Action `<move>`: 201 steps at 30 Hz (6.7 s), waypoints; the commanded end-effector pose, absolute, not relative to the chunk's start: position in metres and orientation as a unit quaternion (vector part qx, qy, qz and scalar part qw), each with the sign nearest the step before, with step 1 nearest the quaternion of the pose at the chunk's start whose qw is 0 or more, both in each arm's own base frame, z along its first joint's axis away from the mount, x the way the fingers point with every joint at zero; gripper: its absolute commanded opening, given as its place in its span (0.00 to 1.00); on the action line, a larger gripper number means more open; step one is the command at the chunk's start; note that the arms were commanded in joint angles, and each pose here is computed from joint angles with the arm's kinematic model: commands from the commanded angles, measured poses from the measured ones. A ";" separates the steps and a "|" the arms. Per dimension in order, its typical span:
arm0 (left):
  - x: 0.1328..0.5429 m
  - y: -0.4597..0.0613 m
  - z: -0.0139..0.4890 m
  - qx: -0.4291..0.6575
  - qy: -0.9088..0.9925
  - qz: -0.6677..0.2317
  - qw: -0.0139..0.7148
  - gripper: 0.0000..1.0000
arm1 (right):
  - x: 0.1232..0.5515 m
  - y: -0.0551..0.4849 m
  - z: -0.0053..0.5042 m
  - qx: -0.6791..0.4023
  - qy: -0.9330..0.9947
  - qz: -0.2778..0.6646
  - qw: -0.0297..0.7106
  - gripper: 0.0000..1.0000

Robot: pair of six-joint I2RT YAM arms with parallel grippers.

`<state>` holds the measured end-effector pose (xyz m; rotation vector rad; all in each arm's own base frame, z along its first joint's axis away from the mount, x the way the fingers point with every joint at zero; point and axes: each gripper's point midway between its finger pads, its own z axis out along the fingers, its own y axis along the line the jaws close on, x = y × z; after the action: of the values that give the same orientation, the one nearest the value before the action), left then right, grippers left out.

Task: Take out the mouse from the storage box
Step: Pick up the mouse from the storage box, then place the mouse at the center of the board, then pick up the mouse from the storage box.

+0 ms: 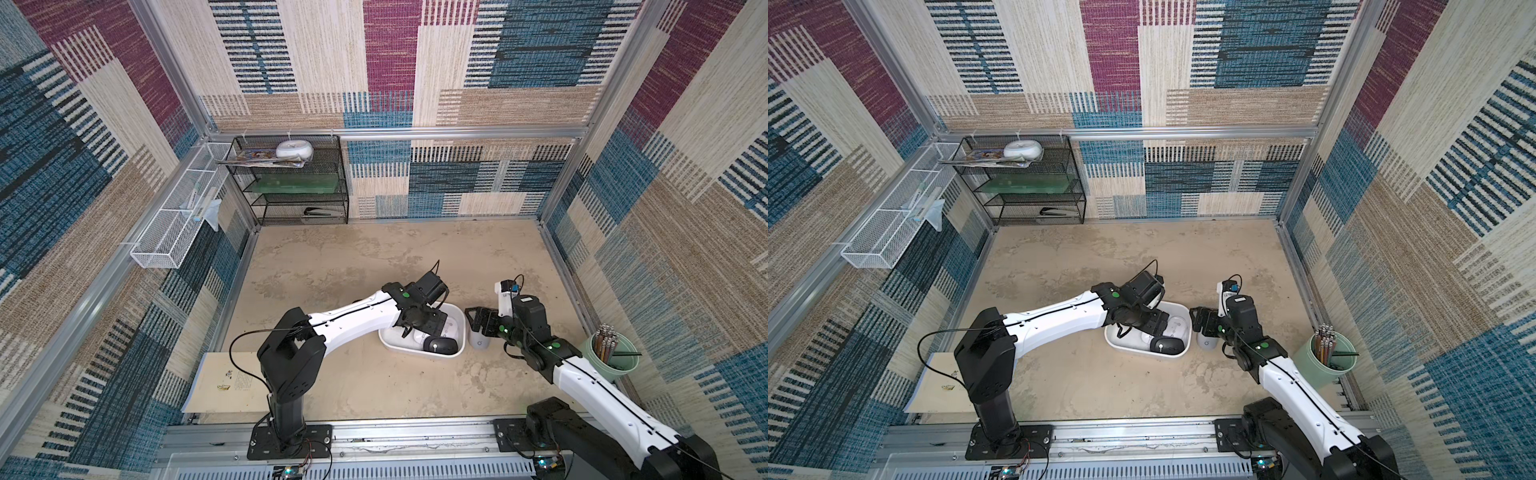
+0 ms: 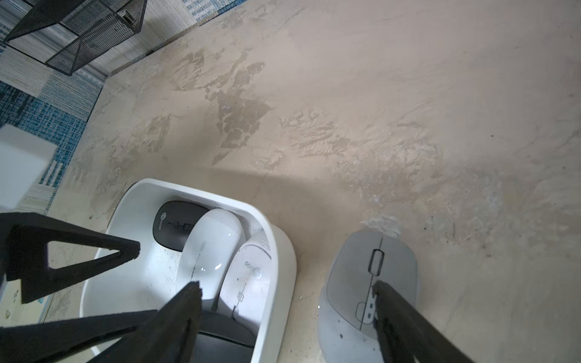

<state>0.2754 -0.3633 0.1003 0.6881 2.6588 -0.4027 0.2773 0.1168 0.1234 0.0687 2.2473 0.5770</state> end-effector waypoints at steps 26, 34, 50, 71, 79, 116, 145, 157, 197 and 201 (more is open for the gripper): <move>0.292 -0.357 0.046 0.232 0.961 -0.017 0.148 0.72 | 0.271 0.116 0.106 0.019 0.896 0.214 0.389 0.89; 0.293 -0.355 0.036 0.227 0.964 -0.003 0.139 0.70 | 0.270 0.114 0.108 0.021 0.893 0.214 0.395 0.89; 0.300 -0.355 0.033 0.226 0.964 0.013 0.141 0.59 | 0.270 0.115 0.108 0.020 0.892 0.216 0.397 0.89; 0.298 -0.354 0.086 0.221 0.958 -0.023 0.180 0.55 | 0.269 0.114 0.110 0.022 0.891 0.217 0.397 0.90; 0.286 -0.336 0.116 0.210 0.958 -0.054 0.189 0.55 | 0.270 0.116 0.115 0.020 0.891 0.221 0.397 0.89; 0.238 -0.155 0.040 -0.006 0.995 -0.048 0.091 0.58 | 0.258 0.175 0.117 -0.089 0.908 0.227 0.342 0.90; 0.262 -0.166 0.102 -0.019 0.954 -0.156 0.254 0.87 | 0.261 0.259 0.134 -0.274 0.883 0.207 0.321 0.87; 0.257 -0.165 0.098 -0.034 0.944 -0.183 0.273 0.88 | 0.259 0.301 0.104 -0.342 0.881 0.185 0.270 0.84; 0.262 -0.256 0.088 0.043 0.934 -0.284 0.211 0.77 | 0.219 0.228 0.042 -0.256 0.959 0.052 0.110 0.71; 0.263 -0.260 0.087 0.034 0.932 -0.295 0.208 0.70 | 0.224 0.238 0.039 -0.262 0.957 0.064 0.110 0.72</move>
<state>0.2595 -0.2506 0.0801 0.1075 2.6262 -0.7548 0.2276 0.2320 0.0428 -0.7299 2.7970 0.1532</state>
